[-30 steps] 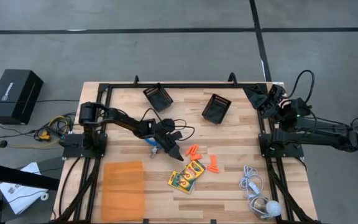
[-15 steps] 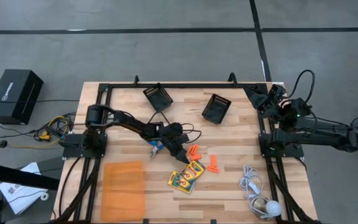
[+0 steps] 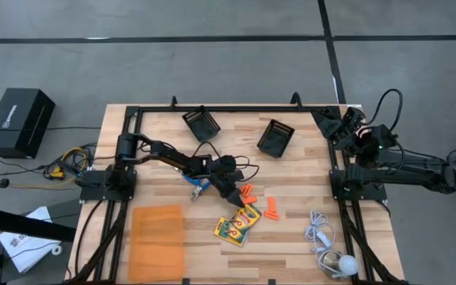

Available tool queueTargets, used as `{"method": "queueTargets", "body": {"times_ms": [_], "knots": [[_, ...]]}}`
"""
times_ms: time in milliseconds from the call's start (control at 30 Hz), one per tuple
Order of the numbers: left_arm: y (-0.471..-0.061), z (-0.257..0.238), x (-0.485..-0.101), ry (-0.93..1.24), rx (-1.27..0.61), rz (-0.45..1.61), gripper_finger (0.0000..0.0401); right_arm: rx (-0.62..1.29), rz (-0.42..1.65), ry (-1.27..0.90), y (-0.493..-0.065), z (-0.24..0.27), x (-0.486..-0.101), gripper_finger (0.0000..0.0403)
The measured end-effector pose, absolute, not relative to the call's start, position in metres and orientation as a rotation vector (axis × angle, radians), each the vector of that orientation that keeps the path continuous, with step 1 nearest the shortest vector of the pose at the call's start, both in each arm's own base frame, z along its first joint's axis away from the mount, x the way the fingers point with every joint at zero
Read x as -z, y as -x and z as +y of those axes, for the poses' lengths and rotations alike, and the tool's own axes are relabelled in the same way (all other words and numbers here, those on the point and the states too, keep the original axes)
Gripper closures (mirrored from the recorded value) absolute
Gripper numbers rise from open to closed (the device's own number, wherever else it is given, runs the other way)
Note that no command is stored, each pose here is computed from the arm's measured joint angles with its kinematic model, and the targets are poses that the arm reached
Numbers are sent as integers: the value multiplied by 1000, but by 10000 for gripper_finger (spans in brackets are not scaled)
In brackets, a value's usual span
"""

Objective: Pick & Place School Supplies
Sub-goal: Put the crayon box into the orange transparent bin

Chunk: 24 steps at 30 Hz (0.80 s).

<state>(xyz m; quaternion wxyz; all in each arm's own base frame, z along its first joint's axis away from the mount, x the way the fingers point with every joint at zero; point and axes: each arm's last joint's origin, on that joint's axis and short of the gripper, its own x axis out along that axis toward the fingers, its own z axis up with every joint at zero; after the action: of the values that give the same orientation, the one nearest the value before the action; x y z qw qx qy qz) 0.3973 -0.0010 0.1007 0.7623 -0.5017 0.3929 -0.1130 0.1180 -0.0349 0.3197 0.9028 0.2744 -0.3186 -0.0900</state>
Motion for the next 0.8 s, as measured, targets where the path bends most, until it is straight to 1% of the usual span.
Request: {"method": "queueTargets", "body": {"times_ms": [200,467,800], "knots": [[-394,-1,-96,1072,222,906,274,184,-658,-567,-118,-35,-320,300],[-392,-1,-93,1055,135,904,274,182,-662,-566,-118,-35,-320,300],[-391,-19,-90,1013,120,932,274,179,-669,-565,-117,-35,-321,300]]}}
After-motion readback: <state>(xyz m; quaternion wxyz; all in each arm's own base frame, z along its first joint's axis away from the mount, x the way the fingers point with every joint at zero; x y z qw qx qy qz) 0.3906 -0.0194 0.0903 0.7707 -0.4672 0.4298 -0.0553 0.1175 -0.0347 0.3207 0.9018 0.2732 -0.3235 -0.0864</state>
